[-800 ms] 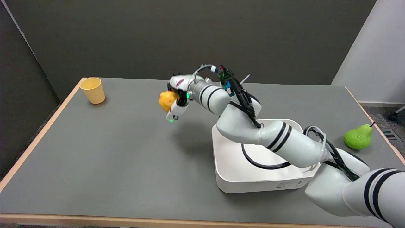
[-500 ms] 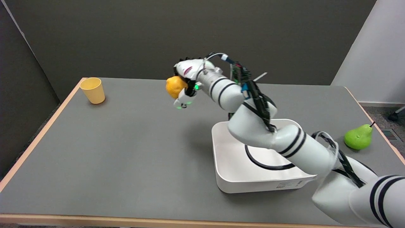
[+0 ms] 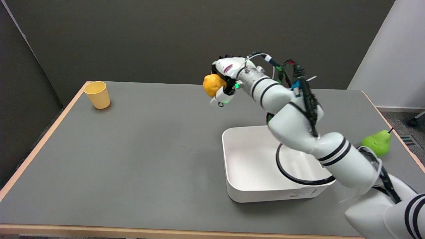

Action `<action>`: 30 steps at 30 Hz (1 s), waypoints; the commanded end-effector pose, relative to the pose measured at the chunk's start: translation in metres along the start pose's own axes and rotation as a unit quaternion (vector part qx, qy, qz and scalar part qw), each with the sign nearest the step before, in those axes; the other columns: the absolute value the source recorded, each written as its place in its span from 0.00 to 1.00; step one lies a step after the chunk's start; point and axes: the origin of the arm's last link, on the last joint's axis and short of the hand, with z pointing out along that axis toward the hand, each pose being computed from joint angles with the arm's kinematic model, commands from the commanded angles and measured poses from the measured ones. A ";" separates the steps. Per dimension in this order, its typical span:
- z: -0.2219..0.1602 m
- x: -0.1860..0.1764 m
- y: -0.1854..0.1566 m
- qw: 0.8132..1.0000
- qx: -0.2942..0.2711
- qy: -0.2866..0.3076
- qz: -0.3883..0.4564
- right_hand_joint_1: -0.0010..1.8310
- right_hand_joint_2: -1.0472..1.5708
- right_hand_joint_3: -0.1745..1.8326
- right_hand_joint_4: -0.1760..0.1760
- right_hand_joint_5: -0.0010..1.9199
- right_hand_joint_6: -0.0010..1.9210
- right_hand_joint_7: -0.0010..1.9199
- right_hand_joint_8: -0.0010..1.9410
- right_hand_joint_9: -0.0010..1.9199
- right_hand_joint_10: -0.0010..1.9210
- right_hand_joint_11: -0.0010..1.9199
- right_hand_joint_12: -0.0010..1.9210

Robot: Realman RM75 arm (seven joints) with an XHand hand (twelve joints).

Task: Place the lemon into the white box.

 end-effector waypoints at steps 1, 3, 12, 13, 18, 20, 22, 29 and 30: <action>-0.007 0.043 0.108 0.999 0.040 -0.014 0.033 0.73 0.81 0.30 0.00 0.29 0.76 0.40 0.84 0.38 0.80 0.42 1.00; -0.011 0.048 0.120 0.998 0.052 0.009 0.042 0.73 0.81 0.28 0.00 0.29 0.76 0.40 0.84 0.38 0.80 0.42 1.00; -0.054 0.062 0.190 0.995 0.041 0.086 0.025 0.74 0.76 0.42 0.00 0.31 0.79 0.42 0.85 0.40 0.83 0.44 1.00; -0.058 0.063 0.197 0.995 0.036 0.089 0.031 0.74 0.75 0.44 0.00 0.31 0.80 0.42 0.85 0.40 0.83 0.44 1.00; -0.085 0.045 0.228 0.990 0.015 0.096 0.102 0.74 0.74 0.46 0.00 0.32 0.80 0.43 0.85 0.41 0.83 0.45 1.00; -0.090 0.037 0.234 0.991 0.007 0.090 0.097 0.74 0.74 0.47 0.00 0.32 0.81 0.43 0.85 0.41 0.83 0.45 1.00; -0.100 0.030 0.244 0.991 -0.005 0.089 0.098 0.69 0.73 0.49 0.08 0.33 0.82 0.44 0.85 0.42 0.84 0.45 1.00; -0.129 0.011 0.256 0.986 -0.029 0.095 0.134 0.65 0.74 0.50 0.12 0.34 0.82 0.45 0.85 0.44 0.84 0.45 1.00; -0.131 0.007 0.256 0.985 -0.030 0.095 0.139 0.65 0.74 0.50 0.11 0.34 0.82 0.45 0.85 0.43 0.84 0.45 1.00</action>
